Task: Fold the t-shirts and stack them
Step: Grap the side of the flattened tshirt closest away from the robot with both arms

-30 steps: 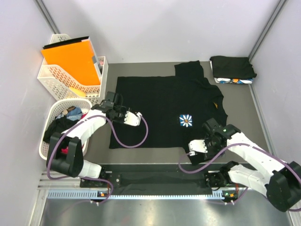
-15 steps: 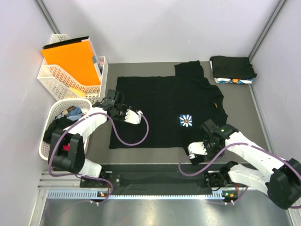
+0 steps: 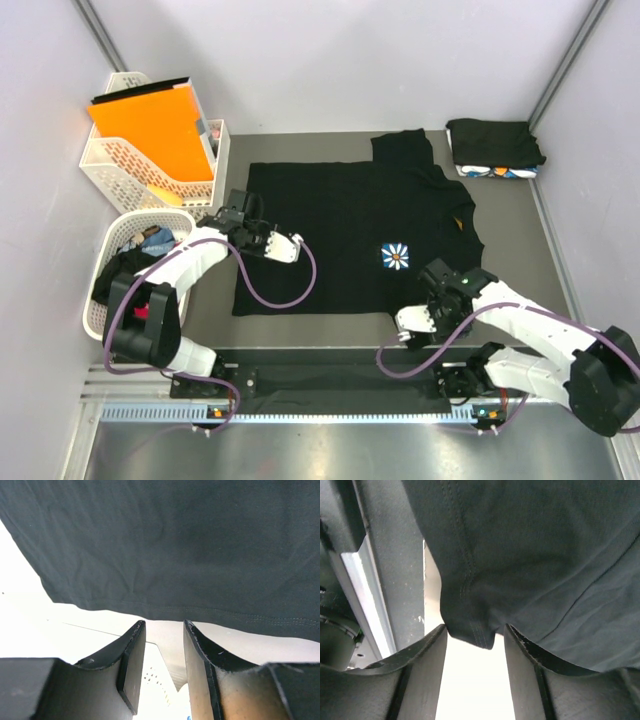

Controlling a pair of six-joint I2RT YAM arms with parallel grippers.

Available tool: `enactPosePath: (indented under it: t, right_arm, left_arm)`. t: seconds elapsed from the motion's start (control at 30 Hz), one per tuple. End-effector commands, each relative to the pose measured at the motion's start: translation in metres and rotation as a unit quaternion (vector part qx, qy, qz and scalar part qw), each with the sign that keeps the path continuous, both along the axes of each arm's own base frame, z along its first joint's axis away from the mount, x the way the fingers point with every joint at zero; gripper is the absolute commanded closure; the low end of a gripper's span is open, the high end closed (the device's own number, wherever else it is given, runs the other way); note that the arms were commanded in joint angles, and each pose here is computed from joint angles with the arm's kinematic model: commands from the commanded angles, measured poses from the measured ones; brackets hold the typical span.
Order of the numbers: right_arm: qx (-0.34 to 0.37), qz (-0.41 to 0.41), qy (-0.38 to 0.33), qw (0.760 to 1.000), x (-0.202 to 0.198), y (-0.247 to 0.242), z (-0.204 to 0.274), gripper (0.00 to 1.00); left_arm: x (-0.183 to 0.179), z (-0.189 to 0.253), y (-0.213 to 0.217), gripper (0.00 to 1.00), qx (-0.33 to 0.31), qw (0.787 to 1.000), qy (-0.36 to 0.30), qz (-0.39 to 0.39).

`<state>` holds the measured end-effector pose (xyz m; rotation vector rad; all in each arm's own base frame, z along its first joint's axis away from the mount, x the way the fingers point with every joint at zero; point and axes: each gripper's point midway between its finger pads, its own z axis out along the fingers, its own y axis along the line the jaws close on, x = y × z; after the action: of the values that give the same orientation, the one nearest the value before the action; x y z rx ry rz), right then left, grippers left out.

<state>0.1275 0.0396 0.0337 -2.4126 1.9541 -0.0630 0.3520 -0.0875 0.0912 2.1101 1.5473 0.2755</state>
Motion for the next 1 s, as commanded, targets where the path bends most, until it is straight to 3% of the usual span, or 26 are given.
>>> enactPosePath:
  t: [0.0,0.27,0.4,0.47,0.97]
  right_arm:
    - [0.01,-0.004,-0.013,1.0,0.008,0.01,-0.005,0.54]
    - [0.008,-0.008,-0.028,1.0,0.014,0.01,-0.008,0.74]
    - [0.003,-0.009,-0.027,1.0,0.015,0.009,-0.003,0.95]
    - [0.007,-0.009,-0.024,1.0,0.016,0.011,0.004,0.99]
    - [0.049,0.017,-0.002,0.999,0.023,0.039,0.037,1.0]
  left_arm:
    - [0.012,0.015,-0.007,0.59,-0.007,1.0,-0.022,-0.011]
    - [0.011,0.018,-0.005,0.59,-0.004,1.0,-0.026,-0.009]
    - [0.01,0.018,-0.003,0.59,-0.003,1.0,-0.025,-0.009]
    - [0.008,0.017,-0.004,0.59,-0.004,1.0,-0.023,-0.01]
    - [0.009,0.018,-0.004,0.59,-0.002,1.0,-0.027,-0.017]
